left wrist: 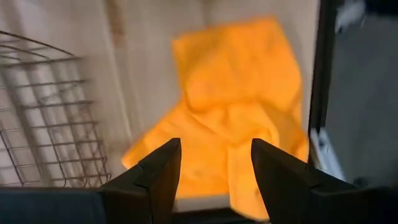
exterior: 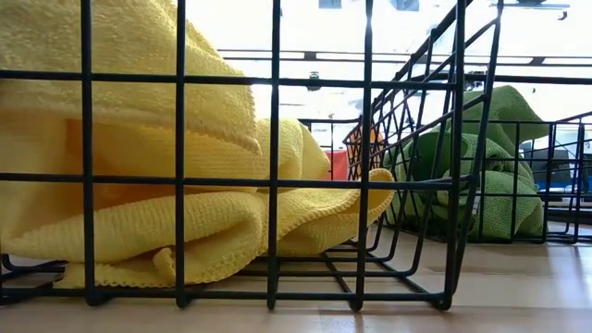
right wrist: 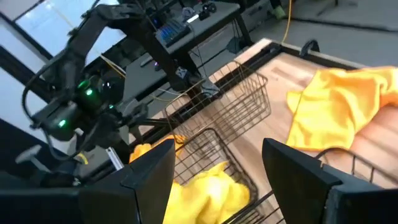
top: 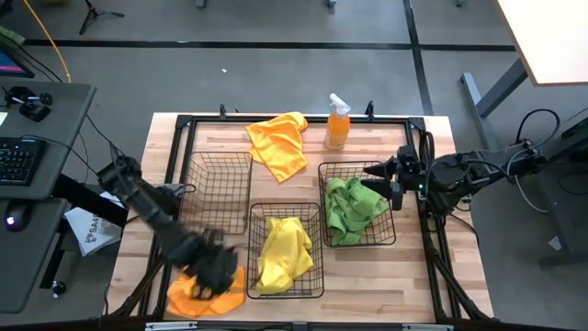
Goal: Sort microfiber towel by color & place in baskets
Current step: Put the bottom orange microfiber cloth into the left basket
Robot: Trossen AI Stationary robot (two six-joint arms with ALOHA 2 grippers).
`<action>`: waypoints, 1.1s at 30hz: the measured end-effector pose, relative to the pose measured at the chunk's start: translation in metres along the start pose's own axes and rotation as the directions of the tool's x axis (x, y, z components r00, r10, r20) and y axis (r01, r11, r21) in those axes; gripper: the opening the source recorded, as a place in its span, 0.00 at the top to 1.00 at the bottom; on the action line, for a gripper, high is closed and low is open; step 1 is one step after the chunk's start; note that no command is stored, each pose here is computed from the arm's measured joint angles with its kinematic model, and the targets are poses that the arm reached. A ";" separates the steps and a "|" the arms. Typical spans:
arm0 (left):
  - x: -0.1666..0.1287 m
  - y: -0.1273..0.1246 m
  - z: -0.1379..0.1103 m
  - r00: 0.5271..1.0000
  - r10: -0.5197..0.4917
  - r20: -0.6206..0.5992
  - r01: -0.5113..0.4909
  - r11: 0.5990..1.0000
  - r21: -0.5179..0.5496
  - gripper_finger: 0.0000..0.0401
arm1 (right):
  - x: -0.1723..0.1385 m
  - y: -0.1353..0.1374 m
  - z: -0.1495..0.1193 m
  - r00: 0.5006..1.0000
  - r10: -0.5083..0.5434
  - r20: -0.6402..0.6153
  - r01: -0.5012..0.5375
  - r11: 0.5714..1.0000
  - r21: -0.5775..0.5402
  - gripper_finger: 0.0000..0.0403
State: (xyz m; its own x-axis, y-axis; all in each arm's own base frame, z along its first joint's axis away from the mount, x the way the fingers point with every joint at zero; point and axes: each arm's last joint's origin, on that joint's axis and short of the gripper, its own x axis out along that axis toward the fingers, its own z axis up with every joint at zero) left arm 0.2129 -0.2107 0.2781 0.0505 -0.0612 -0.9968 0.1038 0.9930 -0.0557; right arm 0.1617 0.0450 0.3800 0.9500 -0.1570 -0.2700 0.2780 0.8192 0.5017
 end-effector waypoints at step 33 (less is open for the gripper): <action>0.124 -0.003 -0.045 0.993 -0.101 0.064 0.120 0.870 -0.478 0.96 | 0.033 0.006 -0.002 0.986 -0.128 0.109 0.142 0.981 -0.129 0.41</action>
State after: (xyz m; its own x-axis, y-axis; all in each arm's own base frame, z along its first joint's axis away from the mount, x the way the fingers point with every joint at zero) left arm 0.1740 -0.2169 0.1524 0.1035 -0.1679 -0.9804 -0.3783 0.9049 -0.1949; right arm 0.1945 0.0462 0.3728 0.9162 -0.3204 -0.2406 0.3896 0.8526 0.3483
